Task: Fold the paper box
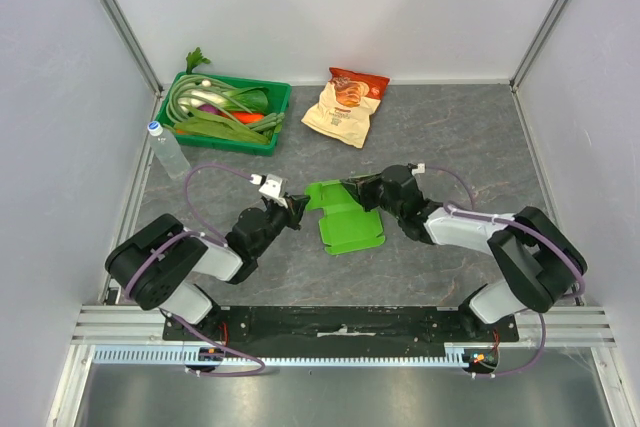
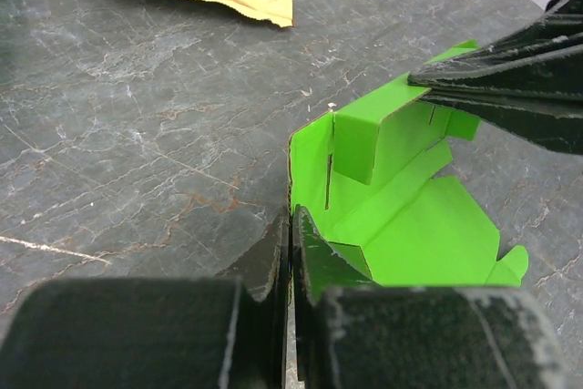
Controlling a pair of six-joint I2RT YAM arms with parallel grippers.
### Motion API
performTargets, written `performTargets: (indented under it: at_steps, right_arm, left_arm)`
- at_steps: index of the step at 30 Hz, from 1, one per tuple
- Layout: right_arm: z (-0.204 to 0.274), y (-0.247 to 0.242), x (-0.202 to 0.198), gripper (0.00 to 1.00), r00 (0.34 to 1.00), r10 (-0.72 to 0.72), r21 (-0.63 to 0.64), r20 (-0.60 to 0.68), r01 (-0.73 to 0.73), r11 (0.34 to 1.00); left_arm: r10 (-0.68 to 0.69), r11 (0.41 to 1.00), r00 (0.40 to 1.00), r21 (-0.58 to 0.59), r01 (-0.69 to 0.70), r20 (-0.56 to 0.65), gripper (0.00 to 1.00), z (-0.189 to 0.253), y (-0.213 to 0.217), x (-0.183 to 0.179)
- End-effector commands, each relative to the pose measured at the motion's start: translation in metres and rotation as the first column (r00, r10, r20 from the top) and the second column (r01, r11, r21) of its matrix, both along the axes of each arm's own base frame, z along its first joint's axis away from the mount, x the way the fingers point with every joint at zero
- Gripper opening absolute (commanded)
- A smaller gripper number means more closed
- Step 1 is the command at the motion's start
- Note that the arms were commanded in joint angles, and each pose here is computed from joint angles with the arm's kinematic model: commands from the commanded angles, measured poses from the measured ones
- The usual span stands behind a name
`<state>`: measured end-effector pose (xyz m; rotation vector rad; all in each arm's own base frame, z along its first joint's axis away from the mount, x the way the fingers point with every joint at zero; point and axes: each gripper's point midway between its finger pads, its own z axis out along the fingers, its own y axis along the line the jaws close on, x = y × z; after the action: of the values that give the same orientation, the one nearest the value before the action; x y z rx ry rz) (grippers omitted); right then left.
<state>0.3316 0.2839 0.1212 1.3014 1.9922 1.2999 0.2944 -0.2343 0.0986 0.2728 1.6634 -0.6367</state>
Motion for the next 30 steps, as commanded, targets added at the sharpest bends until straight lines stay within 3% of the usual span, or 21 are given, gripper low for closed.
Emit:
performTargets:
  at_steps: [1, 6, 10, 13, 17, 27, 29, 30]
  right_arm:
    - [0.025, -0.001, 0.012, 0.00, 0.967, -0.004, -0.018, 0.254, 0.009, 1.000]
    - [0.029, 0.006, 0.006, 0.00, 0.932, 0.037, -0.026, 0.361, -0.030, 0.999]
    - [0.017, 0.002, 0.000, 0.00, 0.919, 0.062, -0.070, 0.390, -0.038, 0.997]
    - [0.006, -0.003, -0.004, 0.00, 0.914, 0.053, -0.065, 0.401, -0.030, 0.997]
    - [0.001, -0.004, -0.010, 0.00, 0.899, 0.052, -0.030, 0.436, -0.043, 0.999]
    - [-0.023, -0.009, -0.022, 0.00, 0.874, 0.111, -0.096, 0.473, -0.075, 0.993]
    - [-0.029, -0.008, -0.023, 0.00, 0.874, 0.118, -0.101, 0.472, -0.080, 0.992]
    - [-0.032, -0.009, -0.023, 0.00, 0.874, 0.116, -0.102, 0.472, -0.077, 0.992]
  left_arm:
    - [0.044, 0.997, 0.999, -0.063, -0.045, -0.015, 0.06, 0.006, 0.000, 0.007]
    - [0.044, 0.996, 0.997, -0.078, -0.049, -0.063, 0.12, -0.004, -0.005, 0.009]
    - [0.043, 0.996, 0.993, -0.079, -0.052, -0.105, 0.30, -0.014, -0.006, 0.007]
    - [0.030, 0.997, 0.991, -0.070, -0.040, -0.129, 0.36, -0.018, -0.010, 0.007]
    - [0.016, 0.998, 0.986, -0.061, -0.026, -0.164, 0.39, -0.025, -0.013, 0.006]
    - [-0.095, 0.990, 0.975, -0.122, 0.071, -0.199, 0.52, -0.014, -0.013, -0.028]
    - [-0.097, 0.987, 0.978, -0.144, 0.071, -0.185, 0.52, -0.003, -0.009, -0.033]
    - [-0.096, 0.986, 0.978, -0.152, 0.068, -0.187, 0.47, 0.000, -0.008, -0.035]
